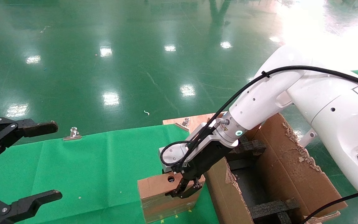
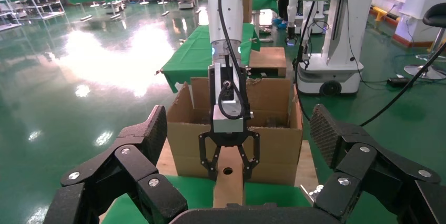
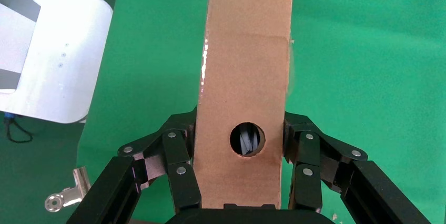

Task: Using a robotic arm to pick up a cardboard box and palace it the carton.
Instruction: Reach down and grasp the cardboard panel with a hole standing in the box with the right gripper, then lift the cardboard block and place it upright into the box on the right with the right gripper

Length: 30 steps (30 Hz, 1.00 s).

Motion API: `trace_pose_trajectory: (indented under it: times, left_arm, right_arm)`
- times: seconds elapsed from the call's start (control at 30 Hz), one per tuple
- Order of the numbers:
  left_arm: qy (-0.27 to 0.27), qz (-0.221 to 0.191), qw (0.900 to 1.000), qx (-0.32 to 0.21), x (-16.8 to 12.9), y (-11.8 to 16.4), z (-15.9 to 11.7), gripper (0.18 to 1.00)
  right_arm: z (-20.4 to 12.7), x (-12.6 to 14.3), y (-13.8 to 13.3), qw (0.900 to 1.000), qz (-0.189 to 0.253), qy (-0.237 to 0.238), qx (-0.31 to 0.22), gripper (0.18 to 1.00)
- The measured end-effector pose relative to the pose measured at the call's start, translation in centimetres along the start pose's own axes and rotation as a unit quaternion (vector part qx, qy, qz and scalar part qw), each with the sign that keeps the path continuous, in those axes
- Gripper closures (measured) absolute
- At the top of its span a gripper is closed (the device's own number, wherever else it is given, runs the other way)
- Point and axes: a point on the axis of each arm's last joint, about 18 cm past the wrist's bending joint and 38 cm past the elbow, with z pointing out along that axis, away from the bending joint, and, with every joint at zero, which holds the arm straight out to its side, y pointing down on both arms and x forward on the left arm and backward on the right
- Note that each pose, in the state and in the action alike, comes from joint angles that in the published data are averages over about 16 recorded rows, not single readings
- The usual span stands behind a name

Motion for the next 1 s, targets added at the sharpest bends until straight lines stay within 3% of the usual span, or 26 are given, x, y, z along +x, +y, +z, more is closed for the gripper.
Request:
trace_pose_trajectory:
  times: [0.17, 0.7, 1.0]
  left_arm:
    - [0.0, 0.0, 1.0, 0.0, 0.0, 0.0, 0.0, 0.205]
    - [0.0, 0.0, 1.0, 0.0, 0.0, 0.0, 0.0, 0.183]
    - [0.0, 0.0, 1.0, 0.0, 0.0, 0.0, 0.0, 0.183]
  right_arm:
    - [-2.0, 0.8, -0.8, 1.0, -0.003, 0.019, 0.007, 0.73]
    - [-15.5, 4.3, -6.7, 0.987, -0.055, 0.144, 0.035, 0.746]
    - [-19.9, 4.4, -7.7, 0.981, -0.068, 0.18, 0.035, 0.747]
